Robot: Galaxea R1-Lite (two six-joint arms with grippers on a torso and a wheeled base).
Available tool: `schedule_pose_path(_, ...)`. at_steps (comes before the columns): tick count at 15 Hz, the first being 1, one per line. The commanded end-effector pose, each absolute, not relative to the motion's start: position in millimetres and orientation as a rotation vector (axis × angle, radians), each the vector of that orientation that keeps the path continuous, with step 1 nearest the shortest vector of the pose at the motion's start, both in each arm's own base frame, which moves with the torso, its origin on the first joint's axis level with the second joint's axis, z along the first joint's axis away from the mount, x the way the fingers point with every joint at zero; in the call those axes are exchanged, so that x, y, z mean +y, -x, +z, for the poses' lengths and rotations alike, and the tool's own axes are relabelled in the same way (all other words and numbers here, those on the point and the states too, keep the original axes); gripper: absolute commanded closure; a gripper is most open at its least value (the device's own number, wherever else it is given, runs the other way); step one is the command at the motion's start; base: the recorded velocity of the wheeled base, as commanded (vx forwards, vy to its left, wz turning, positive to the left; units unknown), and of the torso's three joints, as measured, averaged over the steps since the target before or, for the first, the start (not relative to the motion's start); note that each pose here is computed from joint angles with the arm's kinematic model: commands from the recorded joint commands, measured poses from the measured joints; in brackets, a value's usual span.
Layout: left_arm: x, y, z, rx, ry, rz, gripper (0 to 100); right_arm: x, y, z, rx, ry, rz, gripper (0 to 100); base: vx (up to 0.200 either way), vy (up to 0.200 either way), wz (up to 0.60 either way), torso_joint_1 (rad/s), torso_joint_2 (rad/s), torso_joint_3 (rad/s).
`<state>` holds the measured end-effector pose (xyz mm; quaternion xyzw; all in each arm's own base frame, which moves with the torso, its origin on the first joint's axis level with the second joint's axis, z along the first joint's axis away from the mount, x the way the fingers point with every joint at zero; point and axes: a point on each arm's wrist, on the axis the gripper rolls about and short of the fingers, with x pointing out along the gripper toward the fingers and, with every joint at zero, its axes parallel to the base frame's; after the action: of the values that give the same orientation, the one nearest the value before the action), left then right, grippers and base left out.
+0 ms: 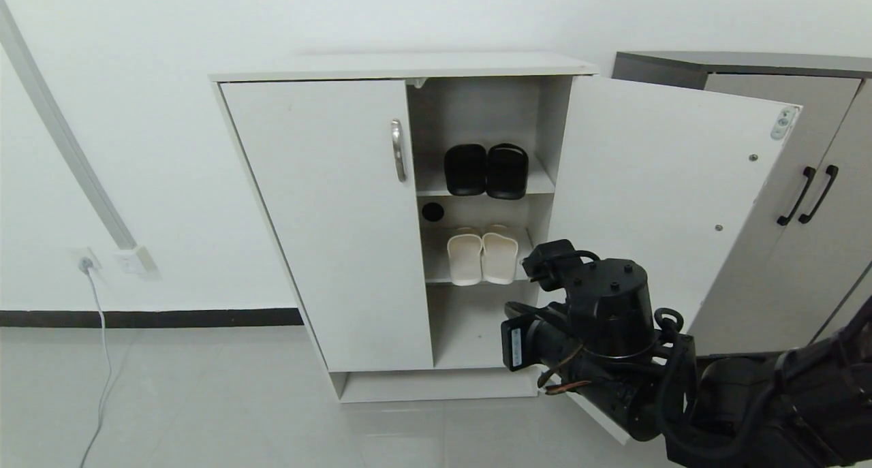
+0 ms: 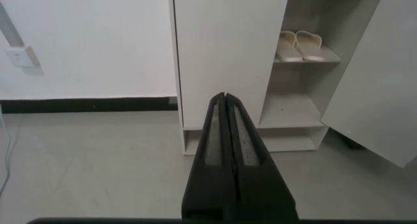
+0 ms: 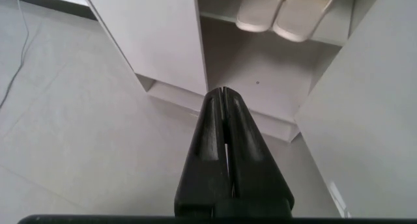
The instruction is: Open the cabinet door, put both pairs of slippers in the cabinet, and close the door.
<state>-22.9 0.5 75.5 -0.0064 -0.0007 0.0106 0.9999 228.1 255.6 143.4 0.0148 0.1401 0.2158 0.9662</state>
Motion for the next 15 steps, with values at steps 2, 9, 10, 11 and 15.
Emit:
schedule_pose_path(2,0.5,22.8,75.5,0.000,0.012,0.021,100,254.4,-229.7,142.9,0.285,-0.030,0.431,100,0.000,0.000,0.00,0.001,-0.10,-0.101)
schedule_pose_path(9,0.5,22.8,75.5,0.000,0.014,0.021,100,252.6,-230.8,141.9,0.287,-0.029,0.424,100,0.000,0.000,0.00,0.048,-0.40,-0.350)
schedule_pose_path(10,0.4,22.8,75.5,0.000,0.014,0.023,100,252.4,-230.7,141.5,0.288,-0.028,0.424,100,0.000,0.000,0.00,0.110,-0.45,-0.354)
schedule_pose_path(11,0.4,22.8,75.5,0.000,0.012,0.020,100,252.4,-230.7,141.5,0.288,-0.028,0.424,100,0.000,0.000,0.00,0.129,-0.46,-0.339)
schedule_pose_path(15,0.4,22.8,75.5,0.000,0.014,0.023,100,252.2,-230.5,141.1,0.289,-0.027,0.424,100,0.000,0.000,0.00,0.137,-0.47,-0.338)
